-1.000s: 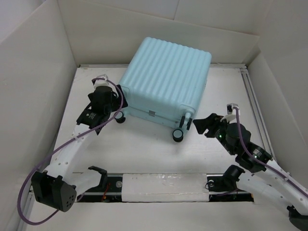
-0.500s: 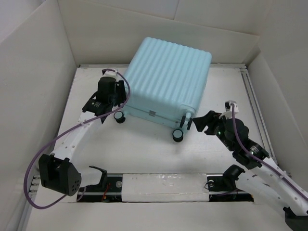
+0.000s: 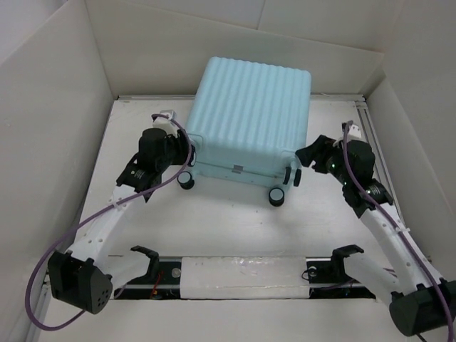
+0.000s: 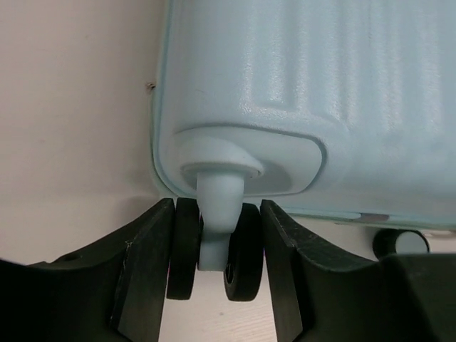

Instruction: Pack the luggage

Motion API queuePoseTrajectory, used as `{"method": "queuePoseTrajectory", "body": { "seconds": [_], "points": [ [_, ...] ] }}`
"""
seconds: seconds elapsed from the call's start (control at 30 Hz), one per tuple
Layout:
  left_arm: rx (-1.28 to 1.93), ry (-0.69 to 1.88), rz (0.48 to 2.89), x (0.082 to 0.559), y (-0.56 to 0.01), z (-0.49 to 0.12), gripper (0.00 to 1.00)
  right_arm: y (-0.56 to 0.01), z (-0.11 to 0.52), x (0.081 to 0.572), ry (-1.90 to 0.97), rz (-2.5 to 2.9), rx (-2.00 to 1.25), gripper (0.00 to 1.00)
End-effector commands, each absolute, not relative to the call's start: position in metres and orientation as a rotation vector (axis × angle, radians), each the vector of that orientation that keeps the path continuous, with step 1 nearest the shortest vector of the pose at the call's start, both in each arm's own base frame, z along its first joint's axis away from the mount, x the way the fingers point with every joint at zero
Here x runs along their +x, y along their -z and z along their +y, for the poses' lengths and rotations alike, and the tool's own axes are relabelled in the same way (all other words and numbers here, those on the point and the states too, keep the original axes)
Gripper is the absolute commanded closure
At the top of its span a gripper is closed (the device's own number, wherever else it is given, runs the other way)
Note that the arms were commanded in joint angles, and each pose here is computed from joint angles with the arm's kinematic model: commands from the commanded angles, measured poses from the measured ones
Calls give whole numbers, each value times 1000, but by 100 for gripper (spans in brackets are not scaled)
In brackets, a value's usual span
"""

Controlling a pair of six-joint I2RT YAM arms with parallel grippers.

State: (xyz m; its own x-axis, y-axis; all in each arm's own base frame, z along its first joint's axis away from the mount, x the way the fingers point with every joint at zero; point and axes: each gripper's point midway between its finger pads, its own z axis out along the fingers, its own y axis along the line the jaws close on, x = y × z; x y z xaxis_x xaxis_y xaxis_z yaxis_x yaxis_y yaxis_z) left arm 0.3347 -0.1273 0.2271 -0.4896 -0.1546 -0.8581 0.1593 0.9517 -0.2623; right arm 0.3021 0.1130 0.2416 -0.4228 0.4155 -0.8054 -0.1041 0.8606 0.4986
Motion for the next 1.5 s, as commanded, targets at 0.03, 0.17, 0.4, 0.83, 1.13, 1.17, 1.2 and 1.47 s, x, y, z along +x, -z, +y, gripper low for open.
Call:
{"method": "queuePoseTrajectory", "body": {
  "seconds": [0.03, 0.17, 0.4, 0.83, 1.13, 1.17, 1.2, 1.47],
  "points": [
    [133, 796, 2079, 280, -222, -191, 100, -260, 124, 335, -710, 1892, 115, 31],
    [227, 887, 2068, 246, -226, -229, 100, -272, 135, 371, -785, 1897, 40, 31],
    [359, 1033, 2006, 186, -251, -302, 100, -329, 181, 388, -1029, 1848, -217, 38],
    [159, 1029, 1867, 188, -283, -278, 100, -327, 129, 231, -844, 1534, -93, 87],
    [77, 1009, 1808, 189, -304, -254, 100, -202, 113, 259, -724, 1683, 111, 98],
    [76, 999, 1801, 191, -308, -251, 100, -191, 112, 262, -711, 1692, 124, 83],
    [73, 1008, 1789, 191, -315, -251, 100, -197, 111, 267, -709, 1658, 125, 74],
    [111, 1059, 1781, 183, -315, -255, 100, -193, 109, 299, -646, 1533, 84, 44]
  ]
}}
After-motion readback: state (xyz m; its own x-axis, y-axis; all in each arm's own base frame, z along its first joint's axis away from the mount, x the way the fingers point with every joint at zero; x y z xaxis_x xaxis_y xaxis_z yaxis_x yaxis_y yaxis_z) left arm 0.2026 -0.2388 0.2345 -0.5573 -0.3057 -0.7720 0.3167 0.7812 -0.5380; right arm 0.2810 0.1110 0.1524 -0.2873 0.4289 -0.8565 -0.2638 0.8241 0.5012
